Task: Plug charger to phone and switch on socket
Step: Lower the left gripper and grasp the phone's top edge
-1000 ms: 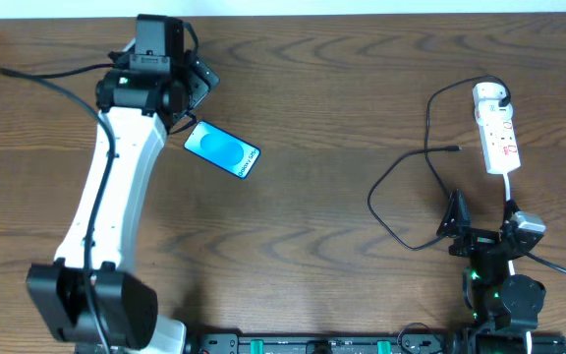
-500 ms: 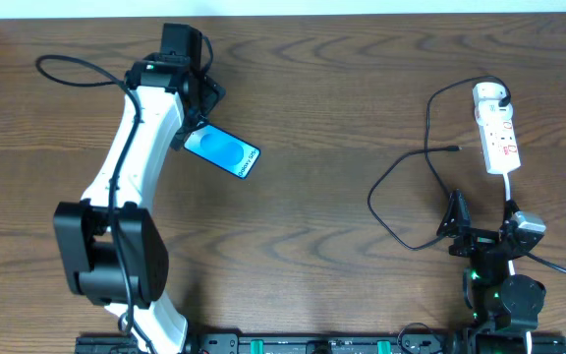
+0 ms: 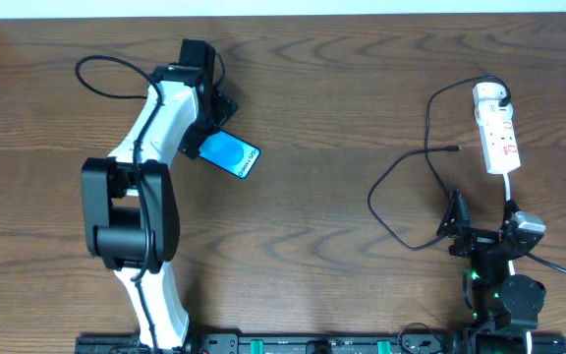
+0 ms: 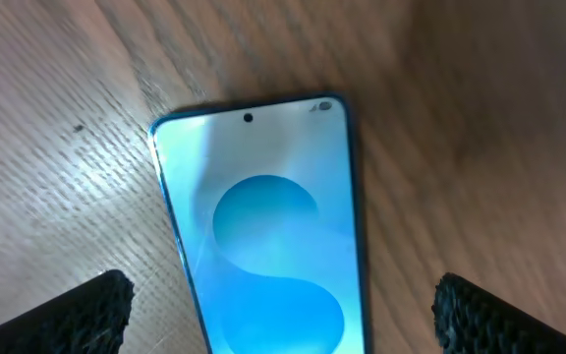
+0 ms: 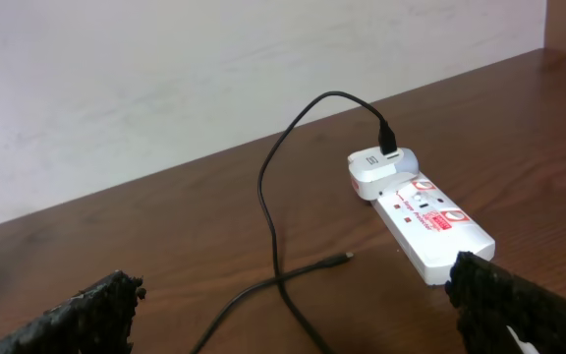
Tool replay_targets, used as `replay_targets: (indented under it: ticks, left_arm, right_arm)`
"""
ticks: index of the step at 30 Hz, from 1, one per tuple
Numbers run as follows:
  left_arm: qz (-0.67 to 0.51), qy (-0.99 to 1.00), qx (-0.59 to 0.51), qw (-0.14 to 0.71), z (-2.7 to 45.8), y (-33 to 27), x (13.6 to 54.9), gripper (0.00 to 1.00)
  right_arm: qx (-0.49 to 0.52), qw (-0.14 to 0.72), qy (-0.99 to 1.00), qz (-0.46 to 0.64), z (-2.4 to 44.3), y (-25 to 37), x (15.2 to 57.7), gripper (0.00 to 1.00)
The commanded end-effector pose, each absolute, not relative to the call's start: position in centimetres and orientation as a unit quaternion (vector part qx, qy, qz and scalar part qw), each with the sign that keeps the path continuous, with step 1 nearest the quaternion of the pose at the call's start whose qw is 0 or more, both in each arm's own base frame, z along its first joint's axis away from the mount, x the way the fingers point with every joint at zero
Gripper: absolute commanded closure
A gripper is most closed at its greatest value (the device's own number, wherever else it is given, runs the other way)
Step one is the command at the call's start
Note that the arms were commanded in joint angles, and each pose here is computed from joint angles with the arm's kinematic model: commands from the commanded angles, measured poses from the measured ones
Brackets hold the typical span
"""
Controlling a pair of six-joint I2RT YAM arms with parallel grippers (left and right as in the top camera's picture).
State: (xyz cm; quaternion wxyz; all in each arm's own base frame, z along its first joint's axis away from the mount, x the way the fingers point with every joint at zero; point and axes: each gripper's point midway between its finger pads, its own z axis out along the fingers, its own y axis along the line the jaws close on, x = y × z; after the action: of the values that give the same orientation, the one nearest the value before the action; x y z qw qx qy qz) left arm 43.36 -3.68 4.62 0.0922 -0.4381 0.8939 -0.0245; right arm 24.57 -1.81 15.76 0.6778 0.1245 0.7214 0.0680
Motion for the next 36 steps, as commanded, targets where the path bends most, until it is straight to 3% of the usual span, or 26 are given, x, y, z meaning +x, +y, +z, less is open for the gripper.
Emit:
replay_targets:
  ticks: [1, 36]
  left_arm:
    - [-0.027, 0.894, -0.441, 0.078, 3.6, -4.1, 43.5, 0.02]
    - [0.009, 0.882, -0.469, 0.043, -1.1, -4.6, 41.6, 0.02]
  right_arm:
    - [0.124, 0.676, 0.723, 0.073, 15.6, -1.6, 24.6, 0.01]
    - [0.124, 0.676, 0.723, 0.073, 15.6, -1.6, 24.6, 0.01]
